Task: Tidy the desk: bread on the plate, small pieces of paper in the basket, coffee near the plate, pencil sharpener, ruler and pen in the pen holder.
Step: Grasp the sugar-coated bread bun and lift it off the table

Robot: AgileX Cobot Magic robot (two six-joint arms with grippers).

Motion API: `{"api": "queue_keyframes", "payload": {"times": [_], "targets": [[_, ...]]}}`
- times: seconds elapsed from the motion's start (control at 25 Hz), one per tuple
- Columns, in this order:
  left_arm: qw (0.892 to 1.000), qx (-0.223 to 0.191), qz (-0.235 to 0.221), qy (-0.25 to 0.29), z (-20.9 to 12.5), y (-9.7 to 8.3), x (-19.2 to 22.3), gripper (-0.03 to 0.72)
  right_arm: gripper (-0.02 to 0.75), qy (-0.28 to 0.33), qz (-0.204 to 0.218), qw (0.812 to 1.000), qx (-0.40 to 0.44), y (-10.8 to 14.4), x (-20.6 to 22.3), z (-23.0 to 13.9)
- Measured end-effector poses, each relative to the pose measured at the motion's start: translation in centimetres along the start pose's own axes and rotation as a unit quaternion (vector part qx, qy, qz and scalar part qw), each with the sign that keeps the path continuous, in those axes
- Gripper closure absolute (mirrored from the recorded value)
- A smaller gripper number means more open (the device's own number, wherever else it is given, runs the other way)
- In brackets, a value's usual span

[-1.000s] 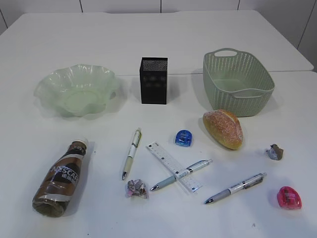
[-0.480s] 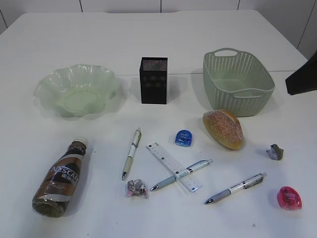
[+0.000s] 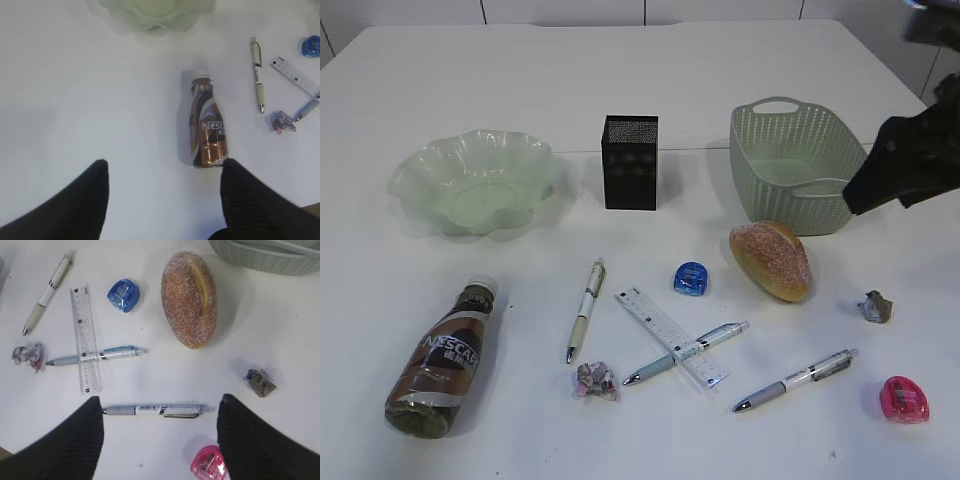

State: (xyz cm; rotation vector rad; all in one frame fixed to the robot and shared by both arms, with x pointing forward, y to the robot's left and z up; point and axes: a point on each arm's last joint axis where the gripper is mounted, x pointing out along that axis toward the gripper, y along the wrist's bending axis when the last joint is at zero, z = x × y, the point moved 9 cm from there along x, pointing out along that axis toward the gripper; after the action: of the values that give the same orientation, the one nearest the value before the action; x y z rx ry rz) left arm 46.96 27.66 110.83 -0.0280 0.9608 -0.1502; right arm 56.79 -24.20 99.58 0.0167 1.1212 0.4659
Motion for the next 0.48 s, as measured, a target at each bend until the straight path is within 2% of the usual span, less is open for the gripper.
{"api": "queue_keyframes", "payload": {"times": [0.08, 0.24, 0.48], "targets": [[1.000, 0.000, 0.001, 0.000, 0.0, 0.0, 0.0, 0.197, 0.186, 0.018, 0.000, 0.999, -0.034, 0.5, 1.4, 0.2], [1.000, 0.000, 0.001, 0.000, 0.0, 0.0, 0.0, 0.197, 0.186, 0.049, -0.030, 0.991, -0.119, 1.2, 4.1, 0.9], [1.000, 0.000, 0.001, 0.000, 0.0, 0.0, 0.0, 0.197, 0.186, 0.059, -0.037, 0.988, -0.135, 0.9, 5.9, 1.4]]}}
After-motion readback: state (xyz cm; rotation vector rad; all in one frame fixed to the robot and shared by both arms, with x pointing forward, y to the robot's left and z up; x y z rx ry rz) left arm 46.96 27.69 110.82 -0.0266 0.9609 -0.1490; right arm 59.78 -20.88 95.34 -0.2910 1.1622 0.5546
